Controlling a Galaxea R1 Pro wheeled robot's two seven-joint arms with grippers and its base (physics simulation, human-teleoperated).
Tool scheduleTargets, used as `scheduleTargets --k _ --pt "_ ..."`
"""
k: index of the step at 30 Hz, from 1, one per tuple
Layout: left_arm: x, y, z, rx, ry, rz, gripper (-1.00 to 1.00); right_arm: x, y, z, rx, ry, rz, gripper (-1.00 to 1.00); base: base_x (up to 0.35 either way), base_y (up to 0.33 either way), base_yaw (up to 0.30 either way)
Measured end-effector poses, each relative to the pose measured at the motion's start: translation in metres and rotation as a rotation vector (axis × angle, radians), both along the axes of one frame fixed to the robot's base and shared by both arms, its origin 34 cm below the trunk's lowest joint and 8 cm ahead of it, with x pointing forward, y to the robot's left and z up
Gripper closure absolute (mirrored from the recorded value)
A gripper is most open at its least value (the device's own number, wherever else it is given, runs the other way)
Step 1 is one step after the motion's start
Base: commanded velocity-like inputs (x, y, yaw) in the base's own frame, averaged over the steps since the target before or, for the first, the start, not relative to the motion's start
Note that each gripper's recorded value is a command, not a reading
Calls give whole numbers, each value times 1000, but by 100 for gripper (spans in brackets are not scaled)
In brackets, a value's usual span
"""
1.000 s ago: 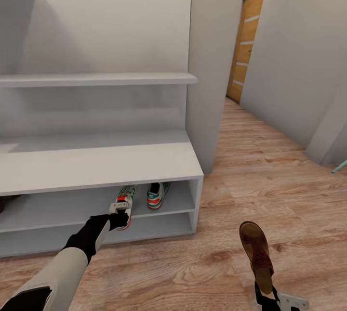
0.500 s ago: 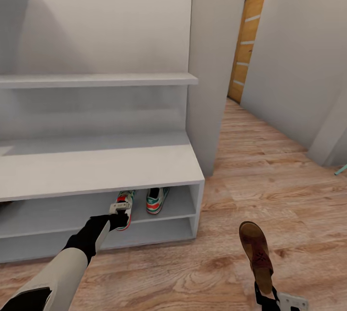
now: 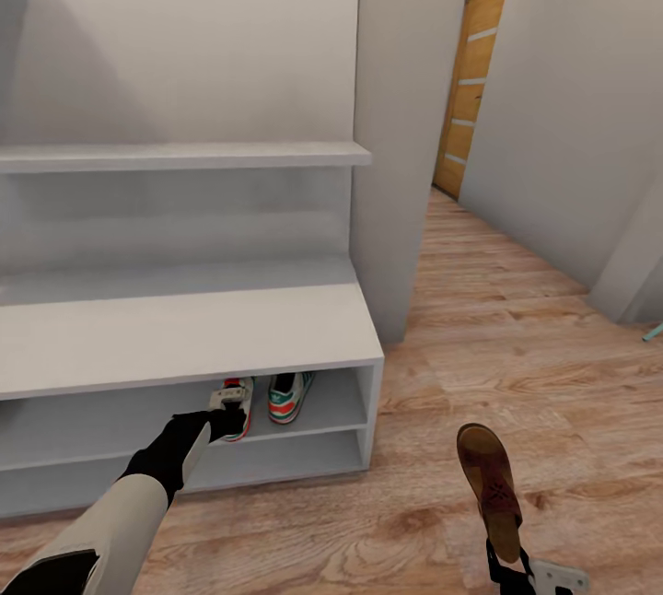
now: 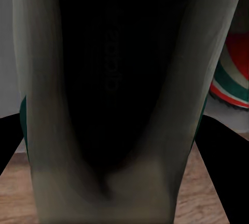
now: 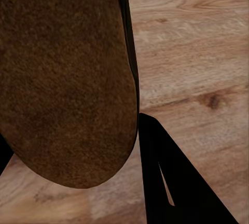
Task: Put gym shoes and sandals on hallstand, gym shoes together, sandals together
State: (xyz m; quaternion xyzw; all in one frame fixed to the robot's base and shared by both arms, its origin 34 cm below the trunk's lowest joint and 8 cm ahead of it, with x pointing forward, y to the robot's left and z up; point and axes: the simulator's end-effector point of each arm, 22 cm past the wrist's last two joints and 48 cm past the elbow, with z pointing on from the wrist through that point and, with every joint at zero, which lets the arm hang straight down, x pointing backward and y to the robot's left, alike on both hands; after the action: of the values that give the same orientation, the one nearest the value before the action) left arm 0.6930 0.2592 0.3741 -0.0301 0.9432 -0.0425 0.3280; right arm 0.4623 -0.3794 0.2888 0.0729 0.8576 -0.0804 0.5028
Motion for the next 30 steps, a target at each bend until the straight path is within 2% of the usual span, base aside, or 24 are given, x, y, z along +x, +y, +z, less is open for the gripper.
scheduleTargets --k 7,30 --pt "0 0 0 0 0 0 100 0 0 0 0 0 0 100 141 -87 0" --pt "1 0 1 0 -3 0 100 0 0 0 0 0 0 100 45 -19 0"
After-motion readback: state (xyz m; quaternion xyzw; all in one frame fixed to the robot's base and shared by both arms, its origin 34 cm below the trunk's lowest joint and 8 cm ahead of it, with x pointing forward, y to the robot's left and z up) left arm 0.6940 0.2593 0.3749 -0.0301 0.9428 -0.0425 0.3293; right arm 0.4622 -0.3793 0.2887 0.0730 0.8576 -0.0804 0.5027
